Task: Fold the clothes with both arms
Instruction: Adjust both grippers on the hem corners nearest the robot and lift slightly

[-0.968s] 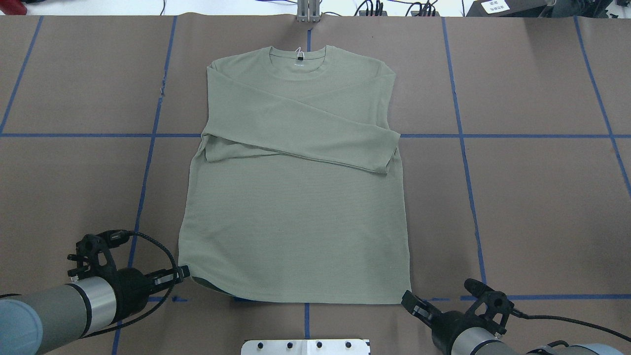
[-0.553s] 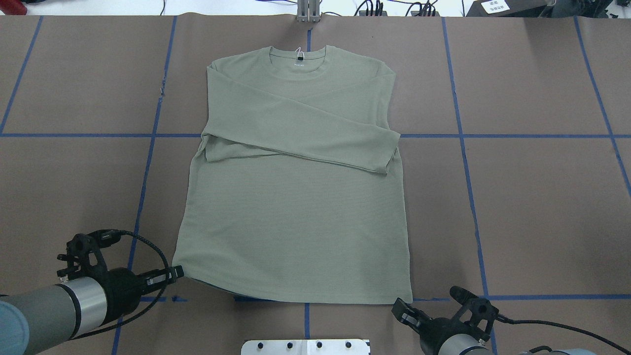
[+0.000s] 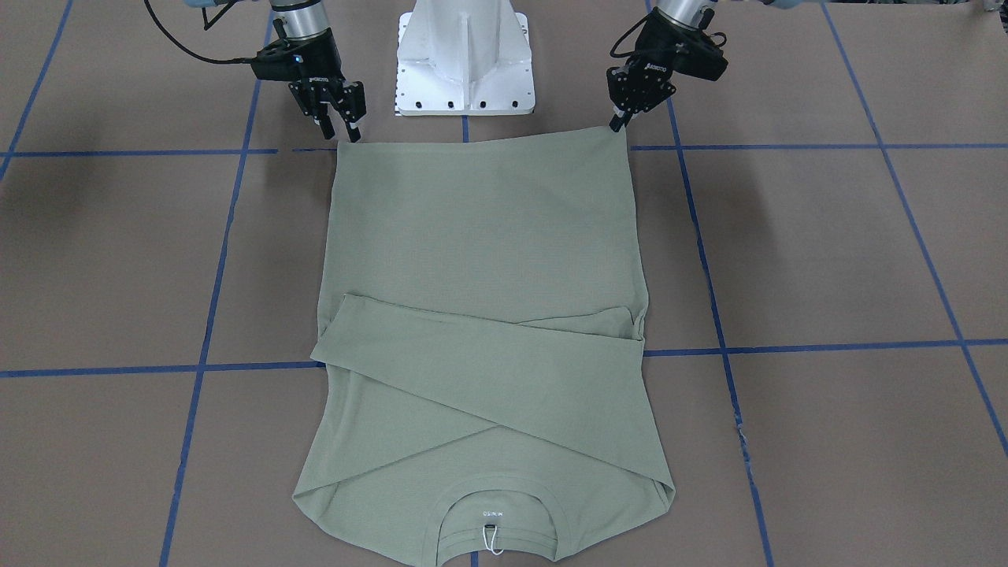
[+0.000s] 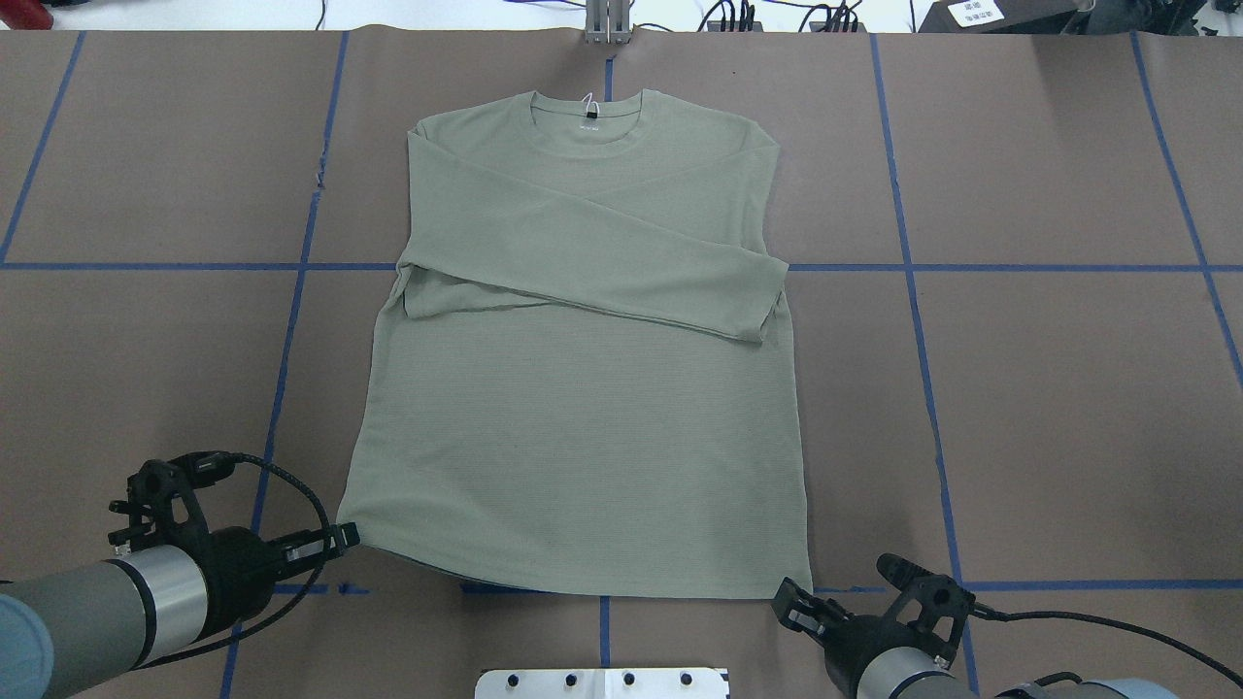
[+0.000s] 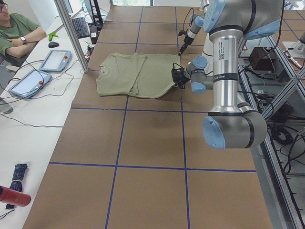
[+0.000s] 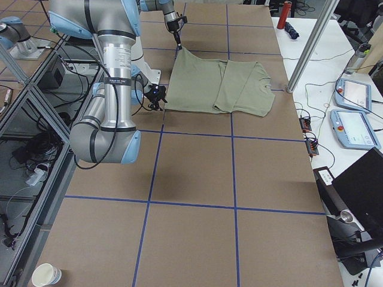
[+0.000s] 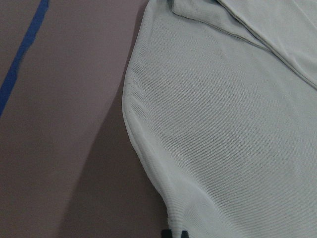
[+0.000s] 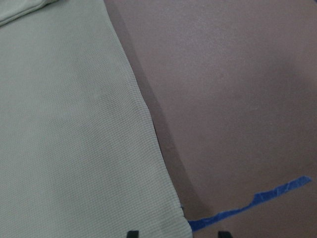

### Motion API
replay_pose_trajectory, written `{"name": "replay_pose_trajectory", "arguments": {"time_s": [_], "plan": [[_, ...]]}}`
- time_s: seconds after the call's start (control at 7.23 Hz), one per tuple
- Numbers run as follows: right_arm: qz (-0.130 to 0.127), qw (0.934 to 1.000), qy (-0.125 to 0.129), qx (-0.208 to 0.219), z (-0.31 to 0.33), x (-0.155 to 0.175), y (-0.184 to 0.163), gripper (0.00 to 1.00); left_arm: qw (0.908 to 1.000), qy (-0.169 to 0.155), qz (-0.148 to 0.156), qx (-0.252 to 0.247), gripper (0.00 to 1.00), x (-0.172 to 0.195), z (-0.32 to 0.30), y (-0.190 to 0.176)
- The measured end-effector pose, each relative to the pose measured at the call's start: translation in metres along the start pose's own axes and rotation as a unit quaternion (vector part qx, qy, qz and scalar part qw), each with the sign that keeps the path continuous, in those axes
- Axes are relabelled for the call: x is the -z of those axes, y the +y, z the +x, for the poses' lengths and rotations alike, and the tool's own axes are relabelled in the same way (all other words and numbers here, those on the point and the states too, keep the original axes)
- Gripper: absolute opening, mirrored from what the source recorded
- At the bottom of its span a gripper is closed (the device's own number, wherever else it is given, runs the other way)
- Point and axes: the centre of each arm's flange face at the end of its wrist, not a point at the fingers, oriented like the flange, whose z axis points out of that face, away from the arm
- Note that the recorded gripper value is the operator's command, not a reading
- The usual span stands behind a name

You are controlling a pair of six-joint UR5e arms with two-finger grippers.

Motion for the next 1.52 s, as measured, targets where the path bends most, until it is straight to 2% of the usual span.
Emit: {"name": "replay_pose_trajectory", "arguments": {"time_s": [0.55,0.69,0.83,0.97,1.52], "plan": [[0.006,0.9998,-0.002,0.020,-0.007,-0.005,-0.004,0.59,1.0000,0.001,-0.001,0.000,0.00,0.001,0.001,0.000],[0.007,0.9998,-0.003,0.019,-0.011,-0.009,0.000,0.56,1.0000,0.002,-0.002,0.000,0.00,0.002,0.002,0.000],[0.006,0.9998,-0.004,0.018,-0.015,-0.013,0.003,0.37,1.0000,0.003,-0.003,0.000,0.00,0.002,0.002,0.000],[0.006,0.9998,-0.005,0.018,-0.018,-0.014,0.004,0.02,1.0000,0.003,-0.003,0.000,0.00,0.003,0.002,0.000],[0.012,0.9995,-0.005,0.029,-0.022,-0.012,-0.007,0.00,1.0000,0.002,-0.004,0.000,0.00,0.002,0.002,0.000]]}}
